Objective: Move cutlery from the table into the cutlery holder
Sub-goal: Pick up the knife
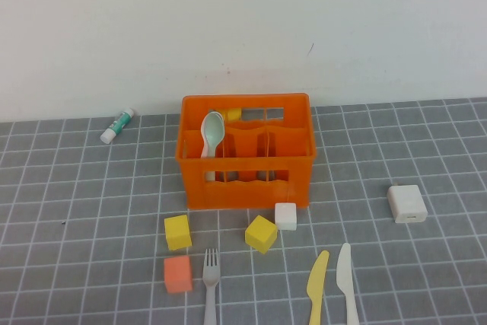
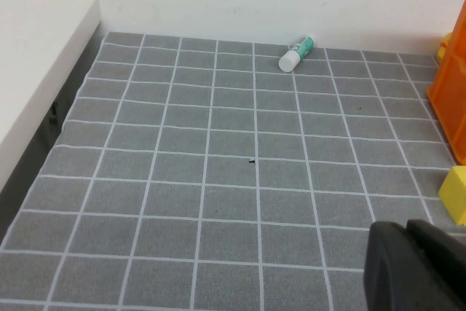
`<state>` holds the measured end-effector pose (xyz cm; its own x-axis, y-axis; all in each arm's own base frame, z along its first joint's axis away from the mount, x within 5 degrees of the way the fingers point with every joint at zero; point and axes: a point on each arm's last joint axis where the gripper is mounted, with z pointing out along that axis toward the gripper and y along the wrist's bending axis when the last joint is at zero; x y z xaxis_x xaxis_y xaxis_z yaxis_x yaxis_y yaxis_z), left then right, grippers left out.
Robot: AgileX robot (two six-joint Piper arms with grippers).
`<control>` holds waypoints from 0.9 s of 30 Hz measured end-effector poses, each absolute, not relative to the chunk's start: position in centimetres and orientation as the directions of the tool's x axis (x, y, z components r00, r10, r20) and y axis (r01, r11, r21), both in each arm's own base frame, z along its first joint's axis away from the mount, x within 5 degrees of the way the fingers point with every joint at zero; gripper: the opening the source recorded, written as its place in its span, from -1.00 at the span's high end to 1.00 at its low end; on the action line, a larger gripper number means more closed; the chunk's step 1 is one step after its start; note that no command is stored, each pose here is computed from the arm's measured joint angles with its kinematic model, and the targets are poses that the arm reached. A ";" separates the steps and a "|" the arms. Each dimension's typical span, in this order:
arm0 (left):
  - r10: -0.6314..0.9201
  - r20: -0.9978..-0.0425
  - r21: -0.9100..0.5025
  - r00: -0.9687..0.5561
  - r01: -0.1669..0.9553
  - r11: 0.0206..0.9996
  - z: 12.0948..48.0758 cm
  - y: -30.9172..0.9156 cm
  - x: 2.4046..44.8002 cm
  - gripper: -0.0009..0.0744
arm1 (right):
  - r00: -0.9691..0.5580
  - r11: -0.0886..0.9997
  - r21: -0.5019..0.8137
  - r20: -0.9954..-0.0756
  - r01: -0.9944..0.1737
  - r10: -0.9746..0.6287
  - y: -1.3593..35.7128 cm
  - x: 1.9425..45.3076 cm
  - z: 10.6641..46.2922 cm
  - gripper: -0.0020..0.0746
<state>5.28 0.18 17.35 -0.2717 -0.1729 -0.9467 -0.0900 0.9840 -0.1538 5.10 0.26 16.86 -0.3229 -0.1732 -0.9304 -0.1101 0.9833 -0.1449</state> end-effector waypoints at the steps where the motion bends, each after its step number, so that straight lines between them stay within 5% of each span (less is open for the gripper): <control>1: -0.173 -0.947 -0.154 -0.272 -0.090 0.984 17.4 0.2 5.3 0.98 | -0.323 0.983 -0.147 -0.930 -0.110 -0.175 0.2 5.1 16.9 0.38; 11: -0.171 -0.947 -0.152 -0.273 -0.092 0.984 17.3 0.2 5.3 0.98 | -0.308 0.986 -0.136 -0.938 -0.102 -0.161 0.2 5.1 17.4 0.38; 21: -0.171 -0.947 -0.152 -0.273 -0.092 0.984 17.3 0.2 5.3 0.98 | -0.120 0.997 -0.044 -0.992 -0.057 -0.050 0.0 2.1 28.0 0.38; 27: -0.171 -0.946 -0.152 -0.273 -0.092 0.984 17.3 0.2 5.3 0.98 | -0.132 0.999 -0.041 -0.990 -0.034 -0.045 -0.2 2.0 29.4 0.38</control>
<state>5.28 0.19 17.33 -0.2735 -0.1714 -0.9465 -0.0918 0.9841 -0.1517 2.03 -0.25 29.42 -0.1322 -0.0453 -0.9902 -0.0342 0.9986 -0.0411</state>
